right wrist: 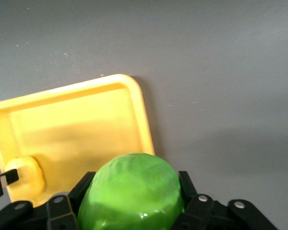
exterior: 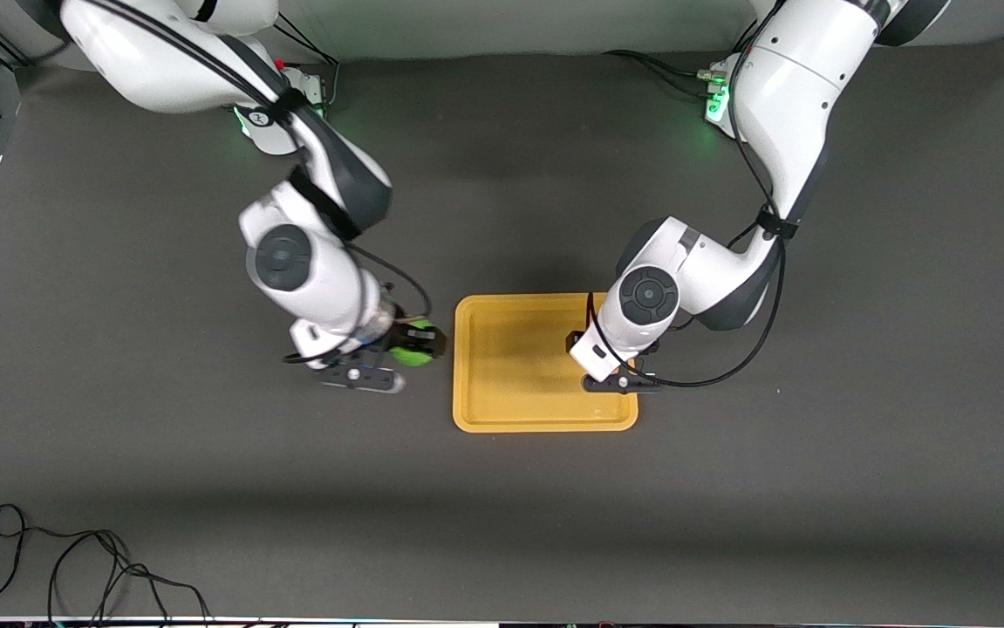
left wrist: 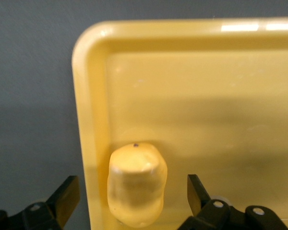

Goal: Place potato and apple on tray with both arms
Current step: 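Carry the potato onto the tray while the right gripper lifts the apple, then open the left gripper to release the potato on the tray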

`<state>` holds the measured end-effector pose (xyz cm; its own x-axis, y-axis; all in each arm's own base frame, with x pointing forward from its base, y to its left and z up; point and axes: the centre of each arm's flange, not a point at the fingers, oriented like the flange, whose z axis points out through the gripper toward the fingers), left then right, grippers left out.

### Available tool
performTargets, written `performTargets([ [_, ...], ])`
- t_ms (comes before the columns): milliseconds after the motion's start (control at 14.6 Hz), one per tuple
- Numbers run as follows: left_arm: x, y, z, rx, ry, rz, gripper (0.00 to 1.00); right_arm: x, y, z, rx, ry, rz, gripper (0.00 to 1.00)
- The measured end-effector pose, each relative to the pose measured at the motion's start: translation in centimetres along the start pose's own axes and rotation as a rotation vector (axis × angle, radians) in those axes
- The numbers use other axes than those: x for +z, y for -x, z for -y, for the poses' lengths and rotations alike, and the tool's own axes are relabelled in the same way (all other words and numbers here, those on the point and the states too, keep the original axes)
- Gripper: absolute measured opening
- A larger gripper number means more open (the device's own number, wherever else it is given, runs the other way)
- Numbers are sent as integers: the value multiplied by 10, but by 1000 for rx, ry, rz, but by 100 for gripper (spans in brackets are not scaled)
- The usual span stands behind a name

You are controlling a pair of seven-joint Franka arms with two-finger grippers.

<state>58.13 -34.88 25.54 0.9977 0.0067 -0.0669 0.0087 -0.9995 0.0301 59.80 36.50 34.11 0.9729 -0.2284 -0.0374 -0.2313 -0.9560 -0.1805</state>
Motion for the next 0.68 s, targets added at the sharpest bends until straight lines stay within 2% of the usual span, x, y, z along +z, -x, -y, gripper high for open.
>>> performTargets([
  [205,-77,-17,38,-26,-9,-42,100,43,12,44,62,-34,-13,75],
  [410,-163,-20,97,-36,-26,-78,100,106,28,62,42,5,-6,75],
  [547,-206,-14,131,-51,-46,-81,100,140,41,69,65,33,-33,75],
  [684,-240,-4,172,-28,-75,-55,100,157,54,78,69,47,-62,75],
])
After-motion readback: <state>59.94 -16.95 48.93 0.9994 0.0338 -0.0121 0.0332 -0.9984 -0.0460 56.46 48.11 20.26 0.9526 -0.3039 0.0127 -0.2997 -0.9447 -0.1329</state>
